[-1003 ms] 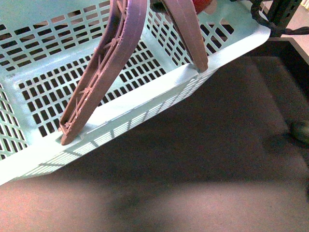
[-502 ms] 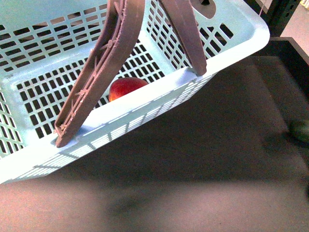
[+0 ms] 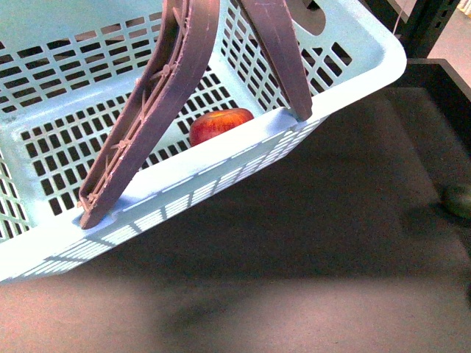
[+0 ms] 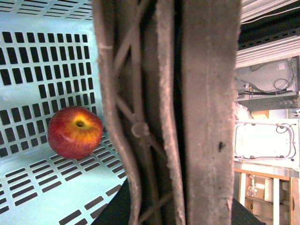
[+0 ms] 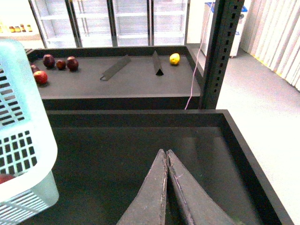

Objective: Pick apple with right arm and hold basket with left

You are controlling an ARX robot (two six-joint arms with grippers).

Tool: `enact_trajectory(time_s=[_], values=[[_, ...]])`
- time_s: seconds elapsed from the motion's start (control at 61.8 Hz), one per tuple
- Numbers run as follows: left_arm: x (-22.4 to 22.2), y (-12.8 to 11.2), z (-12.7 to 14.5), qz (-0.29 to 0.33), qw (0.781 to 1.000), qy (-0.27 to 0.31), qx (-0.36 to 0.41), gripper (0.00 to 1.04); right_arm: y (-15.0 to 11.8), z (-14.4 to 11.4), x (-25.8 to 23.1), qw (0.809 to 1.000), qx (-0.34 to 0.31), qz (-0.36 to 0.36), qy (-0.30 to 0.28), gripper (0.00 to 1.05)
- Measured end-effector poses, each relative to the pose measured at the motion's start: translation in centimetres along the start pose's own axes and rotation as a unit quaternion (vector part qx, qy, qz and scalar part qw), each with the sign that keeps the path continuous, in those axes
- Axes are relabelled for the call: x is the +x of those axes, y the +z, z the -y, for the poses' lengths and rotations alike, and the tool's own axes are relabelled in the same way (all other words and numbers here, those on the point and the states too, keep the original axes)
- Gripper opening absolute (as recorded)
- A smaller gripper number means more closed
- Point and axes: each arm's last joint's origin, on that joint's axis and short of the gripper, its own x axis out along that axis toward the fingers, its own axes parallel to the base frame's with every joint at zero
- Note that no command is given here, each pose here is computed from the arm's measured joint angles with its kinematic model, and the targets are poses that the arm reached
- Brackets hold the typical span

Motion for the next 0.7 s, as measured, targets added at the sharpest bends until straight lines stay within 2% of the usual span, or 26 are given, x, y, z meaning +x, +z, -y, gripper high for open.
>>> enact_trajectory(time_s=[0.259, 0.324, 0.696], values=[[0.0, 0.0, 0.0, 0.000, 1.000, 0.000, 0.000, 0.16, -1.1, 1.2, -1.8, 1.000, 0.000, -0.002, 0.012, 0.02], [0.0, 0.0, 0.0, 0.000, 1.000, 0.000, 0.000, 0.16, -1.4, 1.8, -2.4, 1.000, 0.000, -0.001, -0.003, 0.02], [0.0, 0.0, 0.0, 0.000, 1.000, 0.000, 0.000, 0.16, -2.4, 1.8, -4.0, 1.000, 0.000, 0.008, -0.001, 0.02]])
